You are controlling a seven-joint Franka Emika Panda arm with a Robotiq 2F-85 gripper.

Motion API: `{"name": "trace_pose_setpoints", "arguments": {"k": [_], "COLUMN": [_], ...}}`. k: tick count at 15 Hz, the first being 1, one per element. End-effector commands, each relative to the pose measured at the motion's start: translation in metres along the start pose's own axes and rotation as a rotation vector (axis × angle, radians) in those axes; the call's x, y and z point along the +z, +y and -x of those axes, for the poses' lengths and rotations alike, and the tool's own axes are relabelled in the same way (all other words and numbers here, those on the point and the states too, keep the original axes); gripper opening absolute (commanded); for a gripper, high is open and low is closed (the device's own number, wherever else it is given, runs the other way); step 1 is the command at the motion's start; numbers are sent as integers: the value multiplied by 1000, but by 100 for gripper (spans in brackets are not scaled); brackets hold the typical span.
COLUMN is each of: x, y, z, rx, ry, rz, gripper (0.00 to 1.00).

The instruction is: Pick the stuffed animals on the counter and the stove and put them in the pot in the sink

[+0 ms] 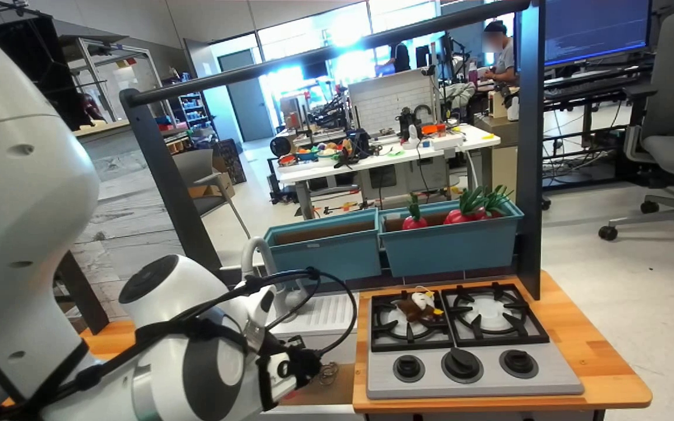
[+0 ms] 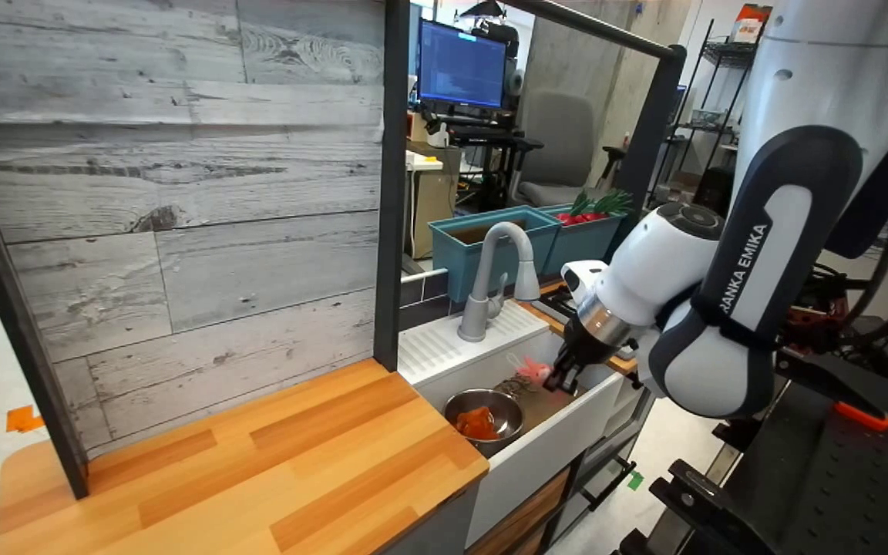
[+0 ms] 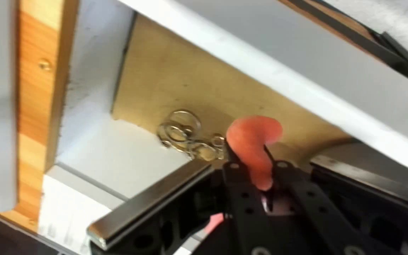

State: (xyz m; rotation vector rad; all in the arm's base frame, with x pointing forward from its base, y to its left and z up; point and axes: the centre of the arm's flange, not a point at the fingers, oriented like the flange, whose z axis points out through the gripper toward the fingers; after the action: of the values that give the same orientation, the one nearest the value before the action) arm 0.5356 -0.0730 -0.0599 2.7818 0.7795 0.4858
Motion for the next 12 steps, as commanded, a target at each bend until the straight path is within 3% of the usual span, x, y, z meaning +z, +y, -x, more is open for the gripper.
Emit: {"name": "trace_pose_setpoints", "arguments": {"k": [1, 5, 8, 12], "x": [-77, -118, -111, -72], "y": [-45, -84, -86, -69], "z": [-3, -25, -65, -125], "rx": [8, 7, 45, 123], "ry": [57, 99, 73, 8], "rz": [-79, -91, -33, 82], "gripper": [3, 3, 3, 3]}}
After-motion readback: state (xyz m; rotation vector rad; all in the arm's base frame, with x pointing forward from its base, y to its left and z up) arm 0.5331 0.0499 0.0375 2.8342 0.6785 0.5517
